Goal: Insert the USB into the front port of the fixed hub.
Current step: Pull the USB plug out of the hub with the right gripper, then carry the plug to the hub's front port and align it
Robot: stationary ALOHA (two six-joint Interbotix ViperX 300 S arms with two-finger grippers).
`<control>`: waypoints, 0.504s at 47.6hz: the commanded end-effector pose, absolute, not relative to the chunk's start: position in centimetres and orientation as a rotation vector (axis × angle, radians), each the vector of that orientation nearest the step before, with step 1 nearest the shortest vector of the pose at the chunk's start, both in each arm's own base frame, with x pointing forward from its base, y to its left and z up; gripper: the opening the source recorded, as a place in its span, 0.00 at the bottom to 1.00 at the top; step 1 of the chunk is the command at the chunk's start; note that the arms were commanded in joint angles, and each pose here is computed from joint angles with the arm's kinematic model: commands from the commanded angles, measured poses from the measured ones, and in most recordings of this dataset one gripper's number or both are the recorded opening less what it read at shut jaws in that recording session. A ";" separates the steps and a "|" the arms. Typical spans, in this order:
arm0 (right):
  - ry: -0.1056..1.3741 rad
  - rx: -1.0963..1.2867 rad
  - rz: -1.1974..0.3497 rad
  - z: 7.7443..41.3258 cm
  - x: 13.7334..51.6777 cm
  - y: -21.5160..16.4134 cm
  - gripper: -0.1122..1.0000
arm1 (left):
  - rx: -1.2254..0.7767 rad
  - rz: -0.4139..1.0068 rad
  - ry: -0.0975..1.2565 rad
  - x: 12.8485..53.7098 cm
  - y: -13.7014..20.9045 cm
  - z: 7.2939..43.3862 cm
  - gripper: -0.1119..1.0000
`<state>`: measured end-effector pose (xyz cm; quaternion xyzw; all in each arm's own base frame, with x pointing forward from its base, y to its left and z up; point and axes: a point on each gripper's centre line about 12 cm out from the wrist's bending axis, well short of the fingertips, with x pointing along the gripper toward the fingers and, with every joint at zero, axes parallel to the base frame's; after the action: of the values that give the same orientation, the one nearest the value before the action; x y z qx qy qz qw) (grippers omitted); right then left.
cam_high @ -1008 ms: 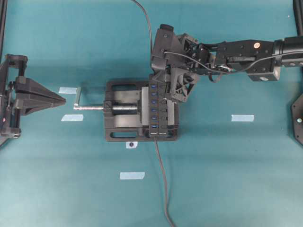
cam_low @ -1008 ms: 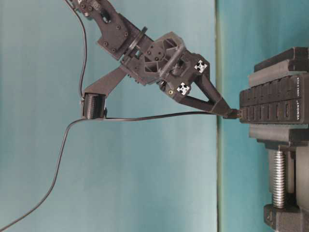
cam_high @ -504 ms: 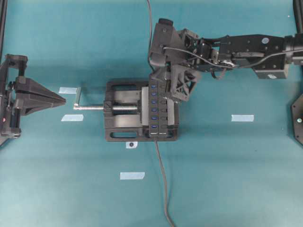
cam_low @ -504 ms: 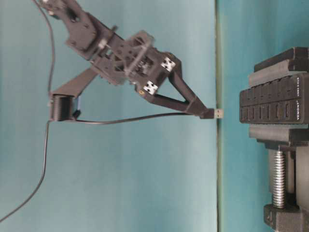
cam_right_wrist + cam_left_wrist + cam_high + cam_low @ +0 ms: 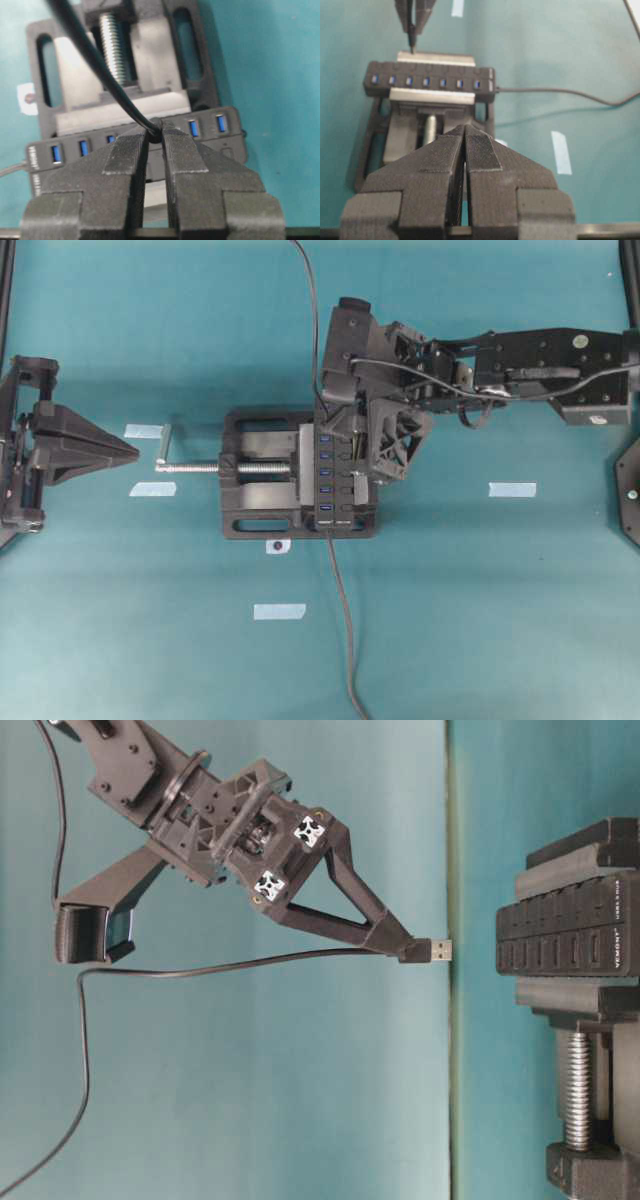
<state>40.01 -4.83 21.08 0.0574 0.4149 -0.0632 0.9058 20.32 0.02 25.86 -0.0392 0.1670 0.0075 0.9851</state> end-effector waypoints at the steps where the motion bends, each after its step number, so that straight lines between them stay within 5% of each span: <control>1: 0.791 0.119 -0.116 23.5 40.3 -4.1 0.15 | -0.076 0.012 0.313 20.6 0.0 26.6 0.10; 24: 0.771 0.133 -0.078 24.4 40.0 -1.9 0.15 | -0.077 0.011 0.311 20.6 0.0 26.6 0.10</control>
<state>40.01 -2.22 22.13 0.0578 0.4041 -0.0396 0.9120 20.33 0.02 25.92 -0.0392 0.1663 0.0075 0.9853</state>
